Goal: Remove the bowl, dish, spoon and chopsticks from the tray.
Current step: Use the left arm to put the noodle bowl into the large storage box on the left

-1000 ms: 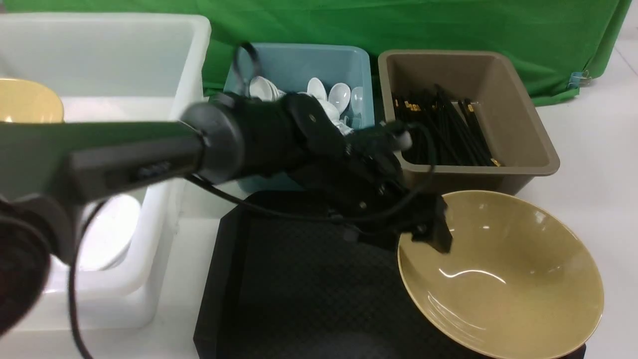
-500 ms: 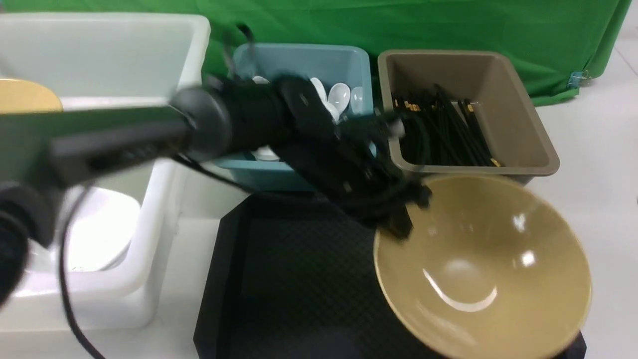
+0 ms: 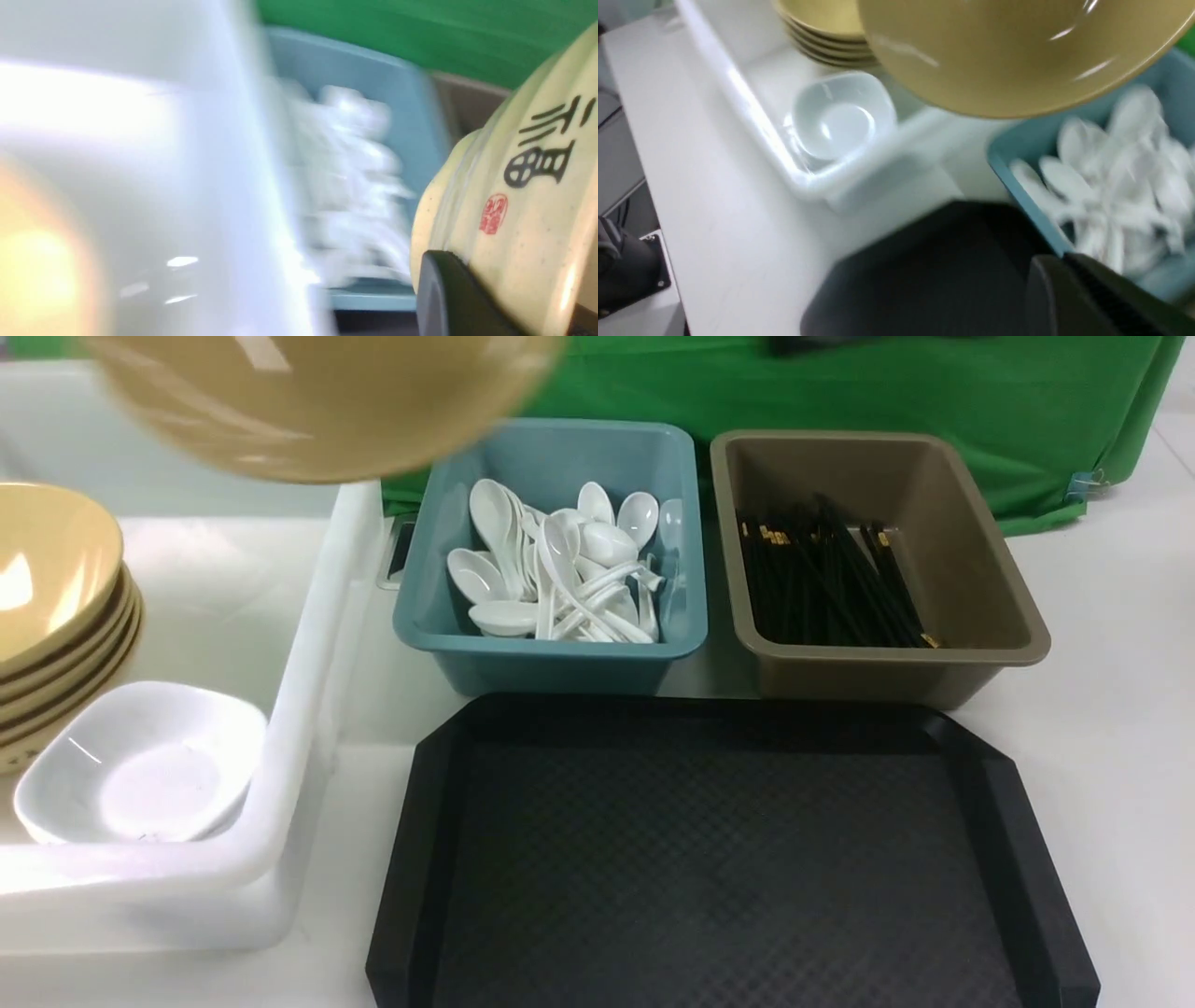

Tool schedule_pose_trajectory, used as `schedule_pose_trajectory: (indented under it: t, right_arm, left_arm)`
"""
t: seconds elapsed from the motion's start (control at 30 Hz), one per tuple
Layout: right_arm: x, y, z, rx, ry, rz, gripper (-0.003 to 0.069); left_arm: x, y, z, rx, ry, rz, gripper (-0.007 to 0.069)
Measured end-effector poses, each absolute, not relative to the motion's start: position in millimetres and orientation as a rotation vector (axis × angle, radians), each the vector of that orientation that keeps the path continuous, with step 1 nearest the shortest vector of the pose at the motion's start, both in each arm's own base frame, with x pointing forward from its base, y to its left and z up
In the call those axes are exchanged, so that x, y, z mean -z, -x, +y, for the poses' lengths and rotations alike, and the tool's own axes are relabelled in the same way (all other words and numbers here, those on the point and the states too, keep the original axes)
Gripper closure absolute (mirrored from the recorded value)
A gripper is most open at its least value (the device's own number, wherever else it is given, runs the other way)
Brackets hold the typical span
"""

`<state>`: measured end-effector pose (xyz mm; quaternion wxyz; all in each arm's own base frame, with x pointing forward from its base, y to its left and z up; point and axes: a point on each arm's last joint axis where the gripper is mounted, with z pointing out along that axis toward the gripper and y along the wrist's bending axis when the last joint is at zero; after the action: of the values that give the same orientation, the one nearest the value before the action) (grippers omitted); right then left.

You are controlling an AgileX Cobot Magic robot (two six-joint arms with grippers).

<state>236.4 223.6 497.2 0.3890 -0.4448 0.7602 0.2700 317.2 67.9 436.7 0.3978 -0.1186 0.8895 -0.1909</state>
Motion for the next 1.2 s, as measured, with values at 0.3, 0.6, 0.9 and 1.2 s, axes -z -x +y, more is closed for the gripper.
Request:
schedule_pose_trajectory:
  t: [0.3, 0.6, 0.9, 1.2]
  right_arm:
    - [-464, -260, 334, -0.725, 1.285, 1.856, 0.0652]
    - [-446, -265, 380, -0.784, 1.232, 1.736, 0.0649]
    - [-449, -261, 386, -0.795, 1.235, 1.665, 0.0649]
    - [-444, -256, 382, -0.771, 1.310, 1.724, 0.0649]
  left_arm:
    - [-369, -269, 188, 0.305, 0.907, 2.198, 0.0613]
    - [-348, -275, 213, 0.236, 1.007, 2.079, 0.0608]
    - [-320, -284, 224, 0.236, 1.048, 2.159, 0.0388]
    - [-372, -274, 222, 0.104, 0.939, 2.194, 0.0077]
